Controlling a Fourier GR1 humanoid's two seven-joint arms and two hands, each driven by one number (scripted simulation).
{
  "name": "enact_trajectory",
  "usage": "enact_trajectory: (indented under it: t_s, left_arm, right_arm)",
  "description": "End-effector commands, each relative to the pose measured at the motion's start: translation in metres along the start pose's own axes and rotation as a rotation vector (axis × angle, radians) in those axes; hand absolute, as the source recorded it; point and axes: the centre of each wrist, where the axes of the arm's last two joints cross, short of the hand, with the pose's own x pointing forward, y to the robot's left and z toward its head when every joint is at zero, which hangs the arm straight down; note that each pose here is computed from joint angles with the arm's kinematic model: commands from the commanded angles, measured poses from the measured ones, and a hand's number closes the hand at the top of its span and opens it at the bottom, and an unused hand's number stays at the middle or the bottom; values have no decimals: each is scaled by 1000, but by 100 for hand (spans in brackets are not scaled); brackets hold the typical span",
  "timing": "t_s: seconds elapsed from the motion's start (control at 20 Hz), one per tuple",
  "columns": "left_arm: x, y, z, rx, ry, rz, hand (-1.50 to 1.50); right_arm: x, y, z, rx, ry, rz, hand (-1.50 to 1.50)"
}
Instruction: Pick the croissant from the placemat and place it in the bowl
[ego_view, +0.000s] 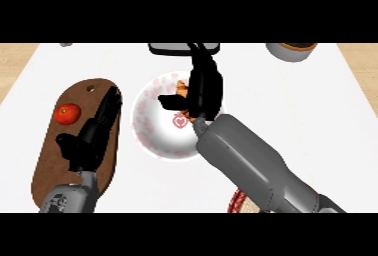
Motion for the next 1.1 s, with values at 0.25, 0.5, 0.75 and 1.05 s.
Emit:
enact_trajectory:
  t_s: [0.25,0.5,0.75,1.05]
  left_arm:
    - [-16,5,10,15,-9,-13,0]
    - [-19,-2,8,21,16,1,0]
    - [0,-6,-2,14,-13,-14,0]
    - [2,5,2,3,4,0,0]
  right_arm:
    - [1,-43,10,-71,91,-239,-150]
    - [-24,-70,48,-41,77,-347,-150]
    - [-38,-87,93,14,72,-390,-150]
    - [-50,-100,105,57,52,-352,-150]
